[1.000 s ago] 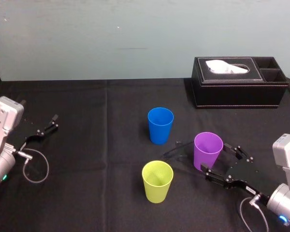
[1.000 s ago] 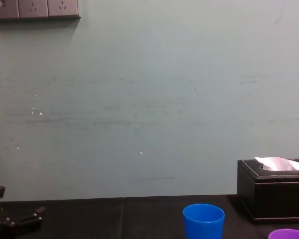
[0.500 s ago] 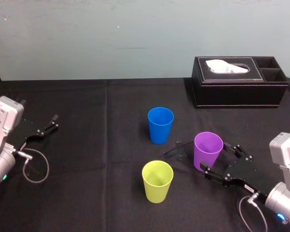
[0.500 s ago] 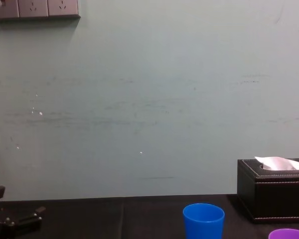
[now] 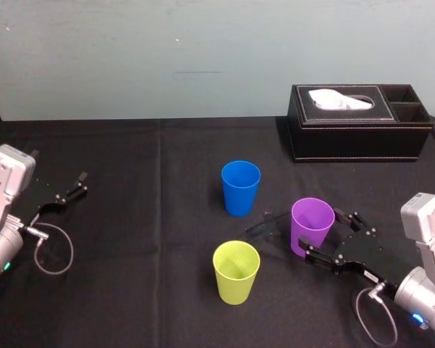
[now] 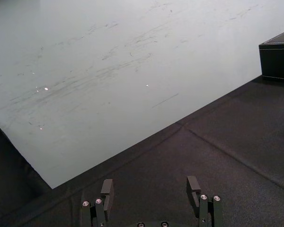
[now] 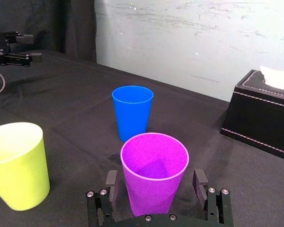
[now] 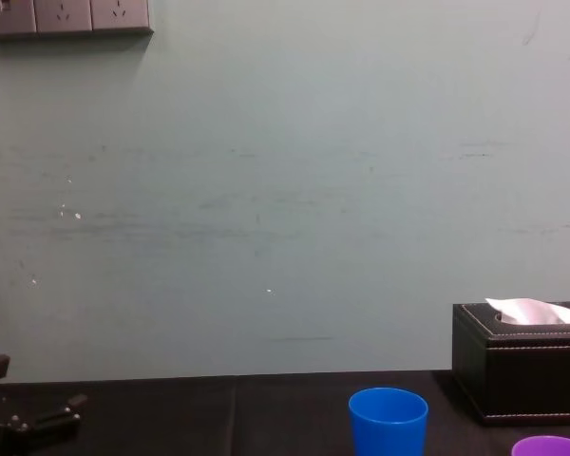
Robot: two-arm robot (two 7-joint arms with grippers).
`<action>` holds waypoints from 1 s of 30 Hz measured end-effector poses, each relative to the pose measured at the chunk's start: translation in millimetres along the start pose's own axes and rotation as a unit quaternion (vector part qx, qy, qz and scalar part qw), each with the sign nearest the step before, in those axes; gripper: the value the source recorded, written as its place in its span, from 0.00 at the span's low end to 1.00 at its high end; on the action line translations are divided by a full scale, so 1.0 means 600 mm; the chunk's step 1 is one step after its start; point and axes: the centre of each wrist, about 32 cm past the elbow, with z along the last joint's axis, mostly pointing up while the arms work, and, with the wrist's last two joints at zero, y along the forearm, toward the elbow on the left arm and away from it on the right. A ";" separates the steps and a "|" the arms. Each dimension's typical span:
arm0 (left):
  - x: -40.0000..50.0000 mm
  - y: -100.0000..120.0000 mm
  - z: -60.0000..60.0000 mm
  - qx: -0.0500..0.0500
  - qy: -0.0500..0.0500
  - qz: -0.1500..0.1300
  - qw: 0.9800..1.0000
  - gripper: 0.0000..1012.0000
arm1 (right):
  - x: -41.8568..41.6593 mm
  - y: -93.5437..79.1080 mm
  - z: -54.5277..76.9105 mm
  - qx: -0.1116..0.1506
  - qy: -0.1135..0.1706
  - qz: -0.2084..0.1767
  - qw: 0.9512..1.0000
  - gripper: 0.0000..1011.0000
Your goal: Stack the three plastic cups sequentially using one hand.
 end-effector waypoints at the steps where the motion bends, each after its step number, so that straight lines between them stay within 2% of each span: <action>1: 0.000 0.000 0.000 0.000 0.000 0.000 1.000 1.00 | 0.000 0.001 0.000 0.000 0.000 0.000 1.000 0.99; 14: 0.000 0.000 0.000 0.000 0.000 0.000 1.000 1.00 | 0.005 0.018 0.003 0.003 0.006 0.003 1.000 0.99; 30: 0.000 0.000 0.000 0.000 0.000 0.000 1.000 1.00 | 0.003 0.032 0.004 -0.002 0.019 0.005 1.000 0.99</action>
